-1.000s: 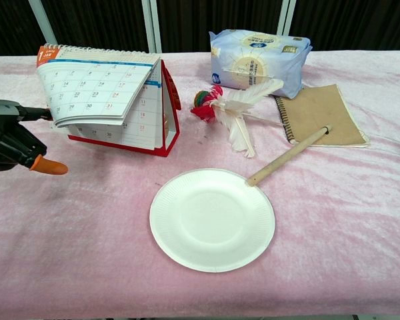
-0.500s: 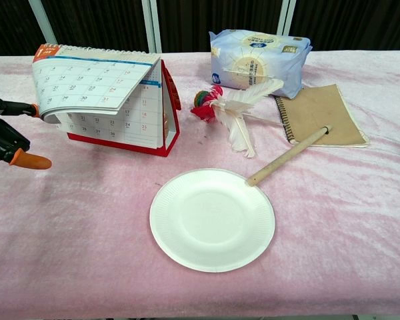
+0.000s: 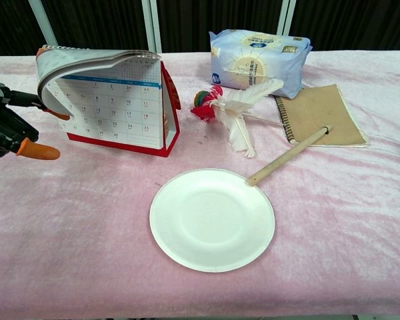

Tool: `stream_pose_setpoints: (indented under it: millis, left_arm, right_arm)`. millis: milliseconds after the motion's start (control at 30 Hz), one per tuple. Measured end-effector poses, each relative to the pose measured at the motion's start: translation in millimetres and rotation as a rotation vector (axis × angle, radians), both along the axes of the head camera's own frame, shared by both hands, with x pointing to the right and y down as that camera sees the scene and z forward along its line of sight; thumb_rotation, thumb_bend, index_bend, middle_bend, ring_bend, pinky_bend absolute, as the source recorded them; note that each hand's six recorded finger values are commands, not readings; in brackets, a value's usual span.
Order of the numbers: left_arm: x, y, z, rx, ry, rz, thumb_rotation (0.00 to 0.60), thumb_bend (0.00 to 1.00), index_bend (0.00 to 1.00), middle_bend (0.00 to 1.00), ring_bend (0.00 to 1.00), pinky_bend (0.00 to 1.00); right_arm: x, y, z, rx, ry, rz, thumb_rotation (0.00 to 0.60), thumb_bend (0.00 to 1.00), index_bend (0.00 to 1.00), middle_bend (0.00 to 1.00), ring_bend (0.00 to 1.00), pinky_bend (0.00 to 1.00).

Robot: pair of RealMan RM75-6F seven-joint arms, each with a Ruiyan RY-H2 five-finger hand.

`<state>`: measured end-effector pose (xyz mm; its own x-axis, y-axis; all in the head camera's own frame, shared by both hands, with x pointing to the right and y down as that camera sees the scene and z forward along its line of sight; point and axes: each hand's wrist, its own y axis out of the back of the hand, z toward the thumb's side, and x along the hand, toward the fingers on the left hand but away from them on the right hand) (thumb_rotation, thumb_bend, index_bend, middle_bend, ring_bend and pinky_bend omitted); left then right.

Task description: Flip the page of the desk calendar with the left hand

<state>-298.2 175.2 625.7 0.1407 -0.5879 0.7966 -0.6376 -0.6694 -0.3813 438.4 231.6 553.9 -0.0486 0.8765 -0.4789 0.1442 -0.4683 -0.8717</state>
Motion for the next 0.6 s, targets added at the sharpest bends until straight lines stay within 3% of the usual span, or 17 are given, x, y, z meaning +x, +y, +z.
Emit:
stream_pose_setpoints:
  millis: [600]
  left_arm:
    - [18,-18,-26,0.166,0.022,0.087,0.600,0.18,0.24,0.80,0.85,0.85]
  right_arm:
    - [0,0,0,-0.001,-0.001,0.002,0.600,0.10,0.00,0.00,0.00,0.07]
